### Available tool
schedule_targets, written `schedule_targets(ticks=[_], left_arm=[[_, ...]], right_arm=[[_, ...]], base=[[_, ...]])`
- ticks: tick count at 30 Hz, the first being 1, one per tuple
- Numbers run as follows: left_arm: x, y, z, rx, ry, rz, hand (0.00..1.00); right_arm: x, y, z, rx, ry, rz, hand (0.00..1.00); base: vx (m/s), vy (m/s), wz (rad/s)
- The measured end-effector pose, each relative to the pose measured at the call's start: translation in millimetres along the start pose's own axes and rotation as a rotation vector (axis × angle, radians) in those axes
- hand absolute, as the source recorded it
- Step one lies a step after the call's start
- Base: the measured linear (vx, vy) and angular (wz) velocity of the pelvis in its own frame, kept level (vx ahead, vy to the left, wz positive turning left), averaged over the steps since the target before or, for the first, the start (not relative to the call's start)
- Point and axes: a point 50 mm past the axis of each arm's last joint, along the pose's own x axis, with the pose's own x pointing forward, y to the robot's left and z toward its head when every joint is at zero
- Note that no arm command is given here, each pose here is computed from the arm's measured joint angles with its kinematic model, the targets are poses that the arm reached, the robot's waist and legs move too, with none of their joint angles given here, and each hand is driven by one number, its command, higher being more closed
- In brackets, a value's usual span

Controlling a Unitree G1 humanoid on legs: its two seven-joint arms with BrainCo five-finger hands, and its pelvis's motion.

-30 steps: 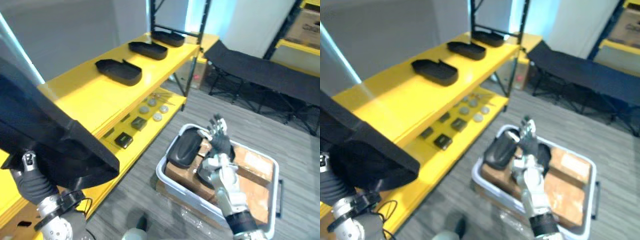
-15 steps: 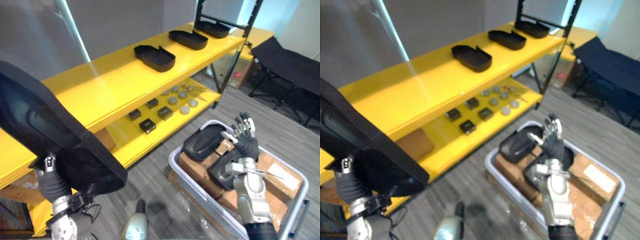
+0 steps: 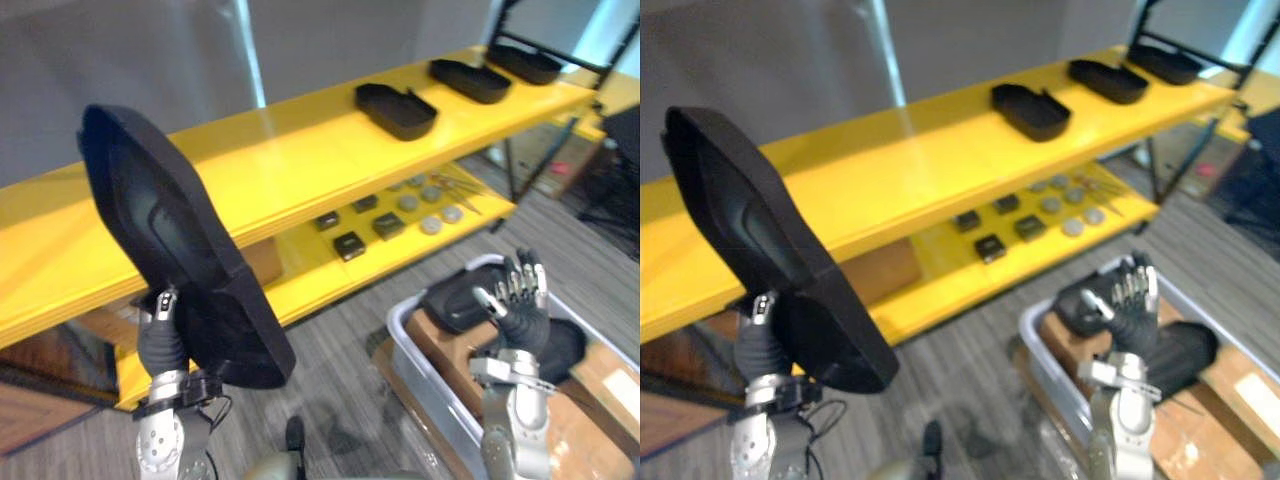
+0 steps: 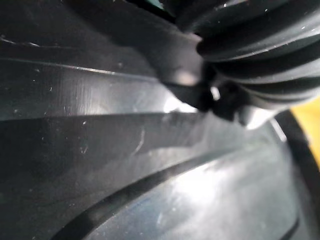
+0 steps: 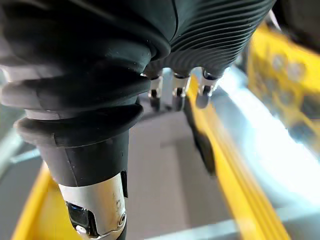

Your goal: Walk over and take plastic housings, then place them on the shelf

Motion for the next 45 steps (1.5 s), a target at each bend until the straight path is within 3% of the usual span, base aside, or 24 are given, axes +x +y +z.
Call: schedule_targets(ticks=[12,20,28,35,40,45], left_arm=[[-3.4,4.9,2.3,0.077,-0.034,0.044,1.00],[21.7,-9.8,17.5,0.095,-0.144,-0.056,1.00],[17.6,-0.3,13.0,0.124,-0.096,-0.023,1.00],[20.6,-8.8,11.8,0.096,-0.106,-0.018,1.00],[24.8,-18.7,13.3,0.103,-0.135,-0.053,1.00],[28.3,-23.0,13.7,0.110,-0.133,-0.084,1.00]], right_arm=[[11.8,17.7,-15.8,0.003,0.017,0.168,0.00],[9.5,27.7,-30.8,0.028,0.049,0.092,0.00],[2.3,32.8,-9.3,0.008,-0.027,0.167,0.00],[14.8,31.1,8.6,-0.032,-0.108,0.203,0.00],[30.4,35.9,42.6,-0.123,-0.286,0.172,0.00],[19.1,32.9,48.1,-0.084,-0.304,0.093,0.00]], base=[[-0.02,-0.059,0.31],[0.15,0.070,0.21],[0.16,-0.086,0.13],[0.22,-0.121,0.17],[0.15,0.052,-0.25],[0.06,0.113,-0.45]])
